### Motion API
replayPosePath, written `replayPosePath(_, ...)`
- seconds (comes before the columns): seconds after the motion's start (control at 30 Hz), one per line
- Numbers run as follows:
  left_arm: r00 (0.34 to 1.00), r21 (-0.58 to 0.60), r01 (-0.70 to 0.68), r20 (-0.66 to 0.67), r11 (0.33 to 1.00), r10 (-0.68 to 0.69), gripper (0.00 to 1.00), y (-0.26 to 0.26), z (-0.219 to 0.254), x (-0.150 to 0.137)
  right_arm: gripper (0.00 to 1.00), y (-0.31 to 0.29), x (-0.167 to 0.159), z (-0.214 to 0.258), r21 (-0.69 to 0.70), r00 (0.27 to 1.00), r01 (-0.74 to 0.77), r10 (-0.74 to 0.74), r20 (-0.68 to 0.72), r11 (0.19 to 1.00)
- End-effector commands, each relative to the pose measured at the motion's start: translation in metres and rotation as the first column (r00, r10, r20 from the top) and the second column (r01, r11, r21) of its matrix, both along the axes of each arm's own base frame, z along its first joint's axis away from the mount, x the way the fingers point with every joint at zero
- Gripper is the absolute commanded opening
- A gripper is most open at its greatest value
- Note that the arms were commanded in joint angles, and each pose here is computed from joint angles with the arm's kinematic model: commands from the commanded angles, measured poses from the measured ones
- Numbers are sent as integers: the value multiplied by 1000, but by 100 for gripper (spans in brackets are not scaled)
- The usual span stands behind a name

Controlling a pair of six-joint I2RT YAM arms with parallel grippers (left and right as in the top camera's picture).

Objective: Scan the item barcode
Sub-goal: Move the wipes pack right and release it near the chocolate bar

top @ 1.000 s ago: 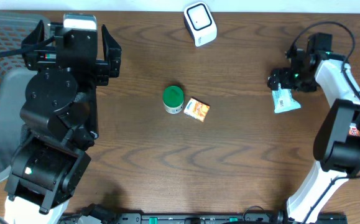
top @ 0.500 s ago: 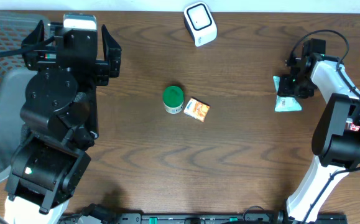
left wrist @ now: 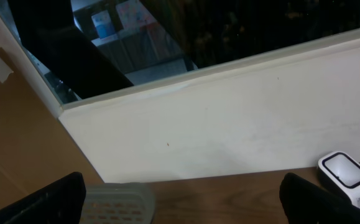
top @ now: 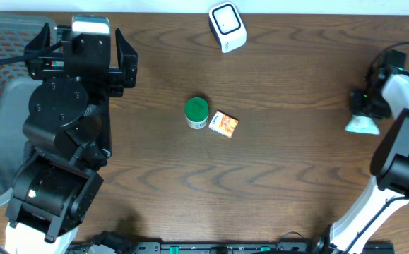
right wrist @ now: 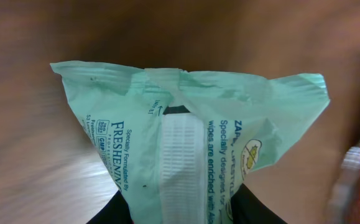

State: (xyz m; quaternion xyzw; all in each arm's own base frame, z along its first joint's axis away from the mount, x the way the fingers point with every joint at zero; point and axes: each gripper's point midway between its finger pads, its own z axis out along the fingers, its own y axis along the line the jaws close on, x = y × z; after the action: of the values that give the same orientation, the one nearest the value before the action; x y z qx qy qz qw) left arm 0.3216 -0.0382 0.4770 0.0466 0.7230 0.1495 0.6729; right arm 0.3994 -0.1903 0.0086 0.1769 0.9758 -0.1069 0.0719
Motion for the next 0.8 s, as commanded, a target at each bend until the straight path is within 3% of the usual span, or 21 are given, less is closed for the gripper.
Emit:
replayPosePath(0.0,1000,0,-10,21,1000,10,100,4,9,-4,28,-45,-20,2,-111,995,83,-88,-41,990)
replayPosePath(0.07,1000,0,-10,21,1000,10,100,4,9,-4,30,-56,-25,2,-110,993,108,-112,-31,988)
replayPosePath(0.1,1000,0,-10,21,1000,10,100,4,9,-4,41,-60,-27,2,-100,992,121,-124,-24,988)
replayPosePath(0.13,1000,0,-10,21,1000,10,100,4,9,-4,64,-62,-28,1,-91,991,129,-131,-18,987)
replayPosePath(0.17,1000,0,-10,21,1000,10,100,4,9,-4,80,-64,-29,2,-81,990,136,-138,-12,987)
replayPosePath(0.23,1000,0,-10,21,1000,10,100,4,9,-4,96,-65,-29,5,-58,989,145,-145,2,988)
replayPosePath(0.37,1000,0,-10,21,1000,10,100,4,9,-4,99,-60,-11,38,-5,987,131,-130,95,991)
replayPosePath(0.57,1000,0,-10,21,1000,10,100,4,9,-4,99,-8,26,132,182,933,41,-103,344,982)
replayPosePath(0.77,1000,0,-10,21,1000,10,100,4,9,-4,99,103,35,187,467,887,-210,-34,461,859)
